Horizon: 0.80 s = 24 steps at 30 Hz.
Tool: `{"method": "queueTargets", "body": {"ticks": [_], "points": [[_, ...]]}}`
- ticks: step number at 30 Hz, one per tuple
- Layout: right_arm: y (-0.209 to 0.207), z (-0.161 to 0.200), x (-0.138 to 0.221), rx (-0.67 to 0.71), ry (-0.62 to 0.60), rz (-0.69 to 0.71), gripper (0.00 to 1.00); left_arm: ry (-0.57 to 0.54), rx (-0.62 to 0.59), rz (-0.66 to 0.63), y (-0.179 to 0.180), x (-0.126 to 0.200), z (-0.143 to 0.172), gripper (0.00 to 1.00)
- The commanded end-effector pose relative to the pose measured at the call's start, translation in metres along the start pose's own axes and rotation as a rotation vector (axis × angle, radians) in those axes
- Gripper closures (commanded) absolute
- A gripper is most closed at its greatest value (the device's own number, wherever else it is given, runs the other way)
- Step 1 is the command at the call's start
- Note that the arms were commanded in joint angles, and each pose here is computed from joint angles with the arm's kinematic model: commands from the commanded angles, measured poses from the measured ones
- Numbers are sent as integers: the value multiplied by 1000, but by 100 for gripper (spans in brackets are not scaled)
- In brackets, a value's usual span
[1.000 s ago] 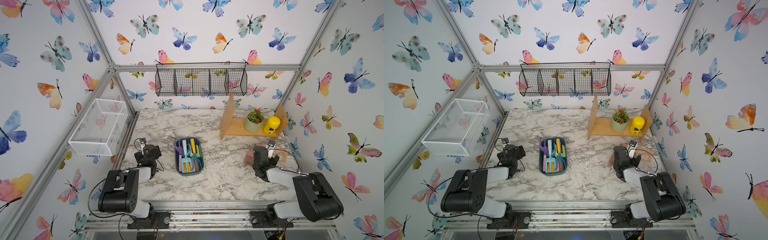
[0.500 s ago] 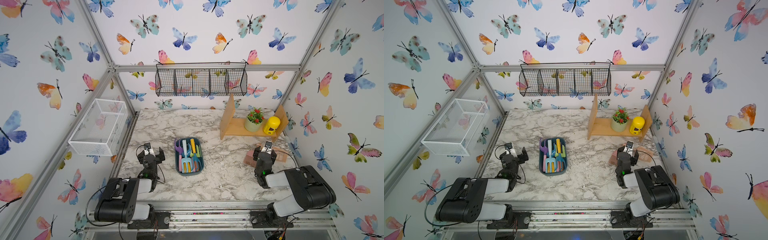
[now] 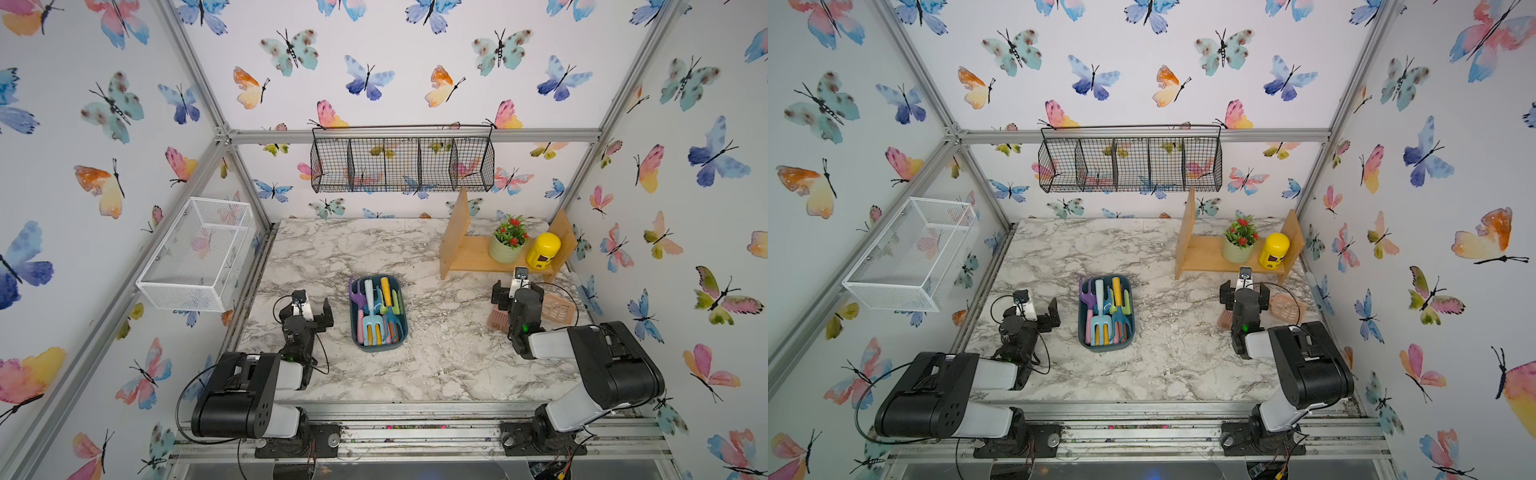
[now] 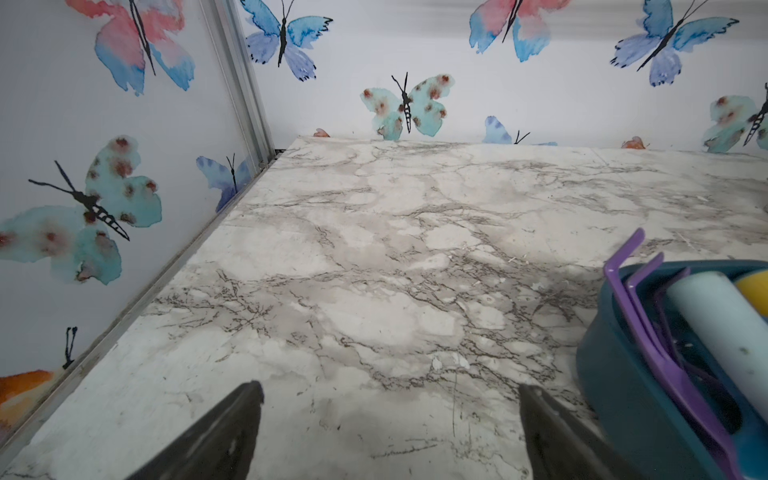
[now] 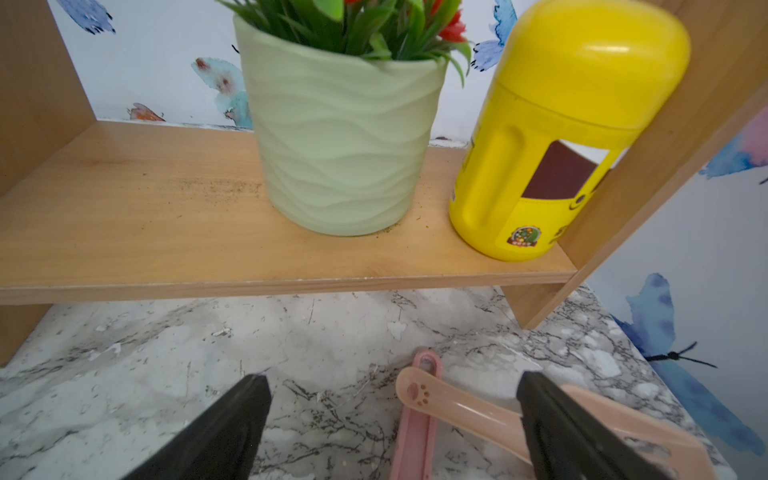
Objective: Put the rake into the storage box
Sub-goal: Reset both arms
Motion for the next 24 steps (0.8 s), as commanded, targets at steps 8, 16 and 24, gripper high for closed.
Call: {"method": "queueTargets", "body": {"ticks": [8, 16, 24], "points": [[-8, 8, 21, -19, -74, -135, 1, -25, -10, 31, -2, -3, -9, 1], [-18, 12, 20, -61, -102, -151, 1, -24, -10, 31, -2, -3, -9, 2], [-18, 13, 19, -58, -74, -143, 1, -11, 2, 47, 1, -7, -10, 1]]}}
Point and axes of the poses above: each gripper's point midway between its finger pads, its own x axis back along the fingers, its own y axis along the line the jaws close on, z = x × y, the point moved 10 cm from there along x, back along the fingers, and after that the axes turned 8 degrees about -x, right-handed, at the moved point
